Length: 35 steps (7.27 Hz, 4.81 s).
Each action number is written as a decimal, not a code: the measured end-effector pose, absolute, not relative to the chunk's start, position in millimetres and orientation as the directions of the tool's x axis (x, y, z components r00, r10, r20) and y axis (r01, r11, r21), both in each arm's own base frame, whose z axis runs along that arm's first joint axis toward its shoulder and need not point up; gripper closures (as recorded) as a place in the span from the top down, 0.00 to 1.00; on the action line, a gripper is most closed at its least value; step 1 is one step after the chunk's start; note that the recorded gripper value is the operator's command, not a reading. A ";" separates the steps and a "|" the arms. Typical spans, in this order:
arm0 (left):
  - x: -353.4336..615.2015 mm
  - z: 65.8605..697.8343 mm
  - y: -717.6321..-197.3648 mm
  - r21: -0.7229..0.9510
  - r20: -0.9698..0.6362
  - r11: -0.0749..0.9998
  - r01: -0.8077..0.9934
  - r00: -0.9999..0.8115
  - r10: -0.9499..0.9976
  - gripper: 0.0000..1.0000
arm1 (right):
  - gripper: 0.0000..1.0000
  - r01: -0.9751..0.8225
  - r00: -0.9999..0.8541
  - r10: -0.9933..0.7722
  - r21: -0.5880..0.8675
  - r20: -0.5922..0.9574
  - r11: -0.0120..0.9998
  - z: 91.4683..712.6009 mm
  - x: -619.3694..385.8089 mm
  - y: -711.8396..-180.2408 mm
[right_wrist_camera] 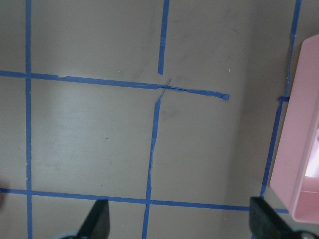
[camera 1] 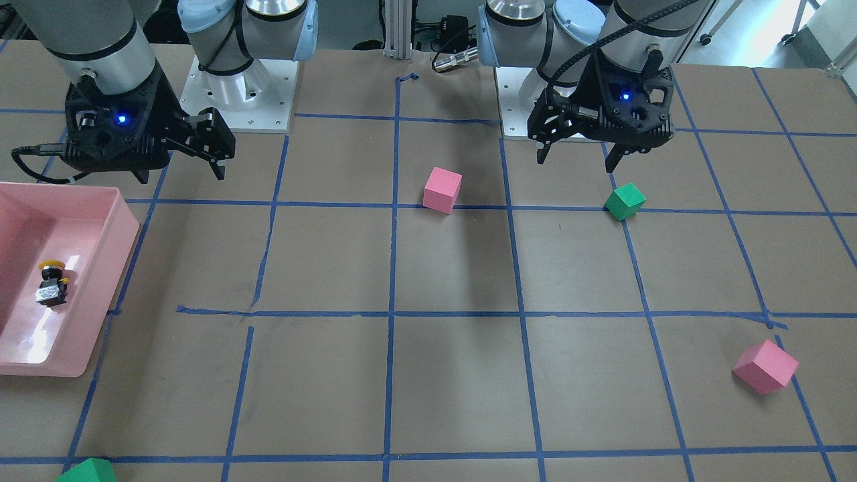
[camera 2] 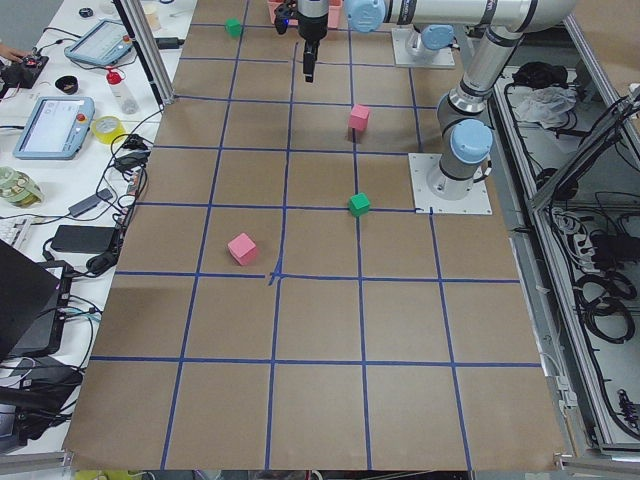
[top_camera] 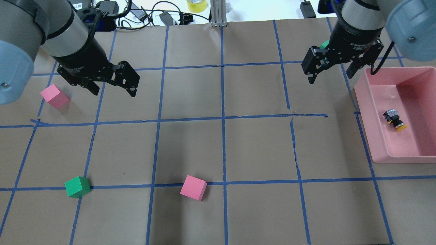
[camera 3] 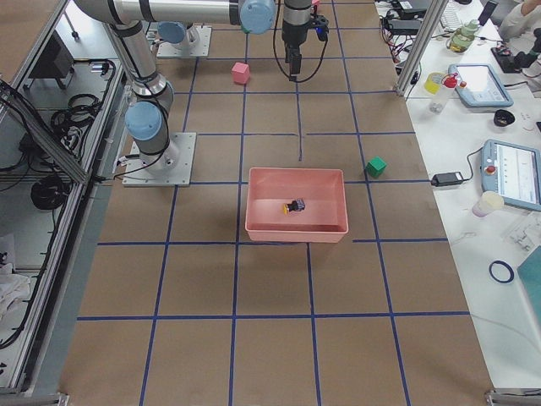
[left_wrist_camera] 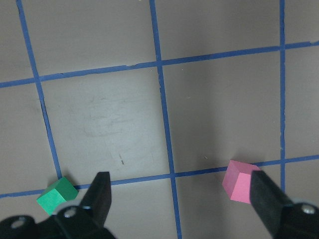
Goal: Align button upright
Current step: 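Move the right gripper over the pink bin above the yellow-capped button, then lower the right gripper into the bin and grasp the black button switch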
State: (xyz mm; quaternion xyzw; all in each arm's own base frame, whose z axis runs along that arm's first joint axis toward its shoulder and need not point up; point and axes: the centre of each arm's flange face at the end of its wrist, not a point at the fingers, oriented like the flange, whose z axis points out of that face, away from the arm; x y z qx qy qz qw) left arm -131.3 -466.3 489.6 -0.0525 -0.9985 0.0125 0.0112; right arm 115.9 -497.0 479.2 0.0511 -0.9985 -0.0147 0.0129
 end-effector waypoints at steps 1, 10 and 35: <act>-131.3 489.6 -466.3 -0.026 0.021 0.994 0.105 -0.994 0.105 1.00 | 1.00 -0.101 -0.994 -0.102 0.033 0.025 0.994 479.0 115.5 -496.7; -131.0 489.6 -467.2 -0.027 0.022 0.994 0.104 -0.994 0.104 1.00 | 1.00 -0.110 -0.993 -0.112 0.045 0.035 0.993 476.8 112.3 -496.9; -126.5 491.0 -469.6 -0.035 0.023 0.995 0.094 -0.995 0.095 1.00 | 1.00 0.185 -0.981 0.178 0.109 0.074 0.977 197.6 -230.1 -550.8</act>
